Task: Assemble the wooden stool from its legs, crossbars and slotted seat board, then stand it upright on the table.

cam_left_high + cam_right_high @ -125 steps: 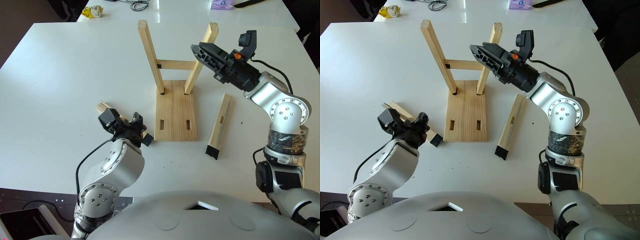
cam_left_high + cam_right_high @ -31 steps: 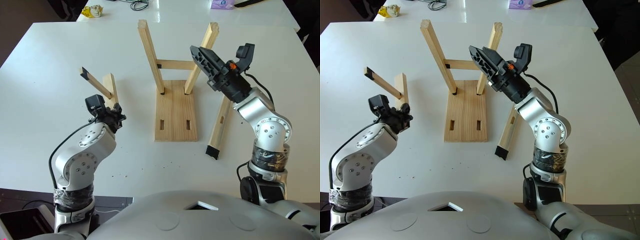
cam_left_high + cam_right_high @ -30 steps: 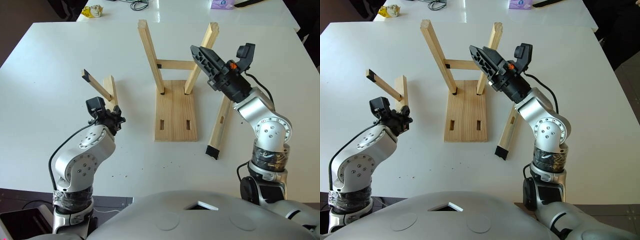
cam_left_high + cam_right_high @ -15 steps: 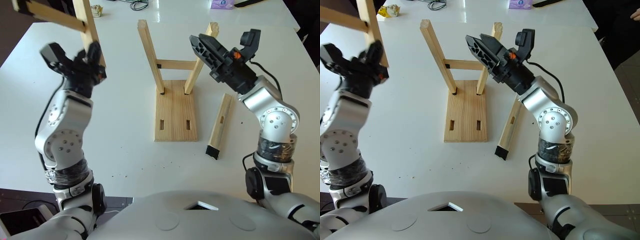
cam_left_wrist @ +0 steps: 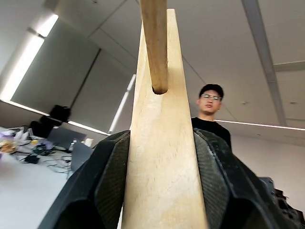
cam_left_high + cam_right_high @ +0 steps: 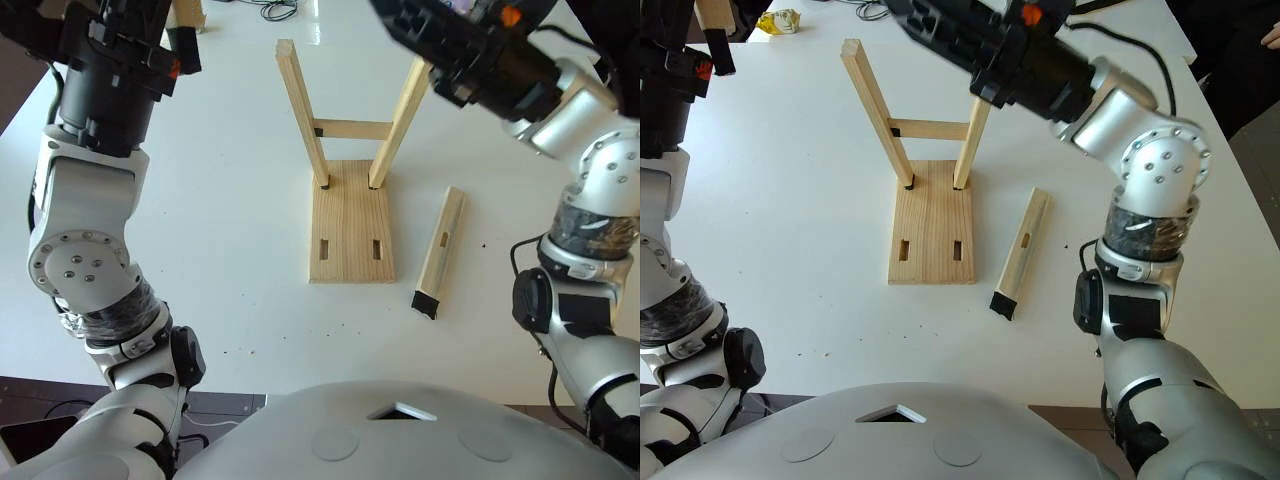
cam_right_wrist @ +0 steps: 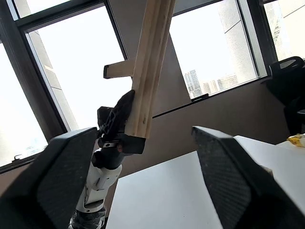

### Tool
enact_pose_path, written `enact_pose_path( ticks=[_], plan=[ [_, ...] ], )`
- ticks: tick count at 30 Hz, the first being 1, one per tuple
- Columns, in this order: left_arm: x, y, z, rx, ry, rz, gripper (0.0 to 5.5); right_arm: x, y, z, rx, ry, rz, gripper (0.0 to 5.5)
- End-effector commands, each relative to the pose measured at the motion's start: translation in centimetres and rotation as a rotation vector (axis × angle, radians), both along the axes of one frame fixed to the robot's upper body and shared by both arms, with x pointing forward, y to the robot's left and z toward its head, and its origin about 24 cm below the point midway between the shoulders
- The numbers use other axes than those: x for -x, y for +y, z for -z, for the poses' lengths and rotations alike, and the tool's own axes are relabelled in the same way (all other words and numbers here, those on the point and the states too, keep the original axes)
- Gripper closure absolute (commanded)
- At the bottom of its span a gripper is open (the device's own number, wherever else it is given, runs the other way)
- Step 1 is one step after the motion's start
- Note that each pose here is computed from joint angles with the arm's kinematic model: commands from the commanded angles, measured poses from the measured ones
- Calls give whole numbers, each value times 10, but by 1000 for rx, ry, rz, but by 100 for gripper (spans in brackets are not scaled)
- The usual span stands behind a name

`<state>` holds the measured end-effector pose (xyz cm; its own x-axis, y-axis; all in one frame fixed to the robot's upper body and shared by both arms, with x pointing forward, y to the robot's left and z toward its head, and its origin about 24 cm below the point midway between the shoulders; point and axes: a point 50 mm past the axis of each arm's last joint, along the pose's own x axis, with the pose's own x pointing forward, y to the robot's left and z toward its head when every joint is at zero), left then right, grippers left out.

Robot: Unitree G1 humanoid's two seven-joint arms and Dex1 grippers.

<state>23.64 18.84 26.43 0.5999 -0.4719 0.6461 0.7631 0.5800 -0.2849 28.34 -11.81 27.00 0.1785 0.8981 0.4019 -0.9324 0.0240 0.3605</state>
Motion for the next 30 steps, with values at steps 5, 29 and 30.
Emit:
enact_pose_path(
  ticks=[5, 29, 30],
  plan=[
    [5, -18, -4, -132, -116, 257, 349, -16, -12, -36, -4, 56, -112, 185],
    [6, -44, 24, -232, -93, 525, 349, 0, -5, -52, 5, -56, -302, 185],
    [6, -44, 25, -238, -87, 525, 349, 0, -4, -53, 2, -59, -309, 185]
  ],
)
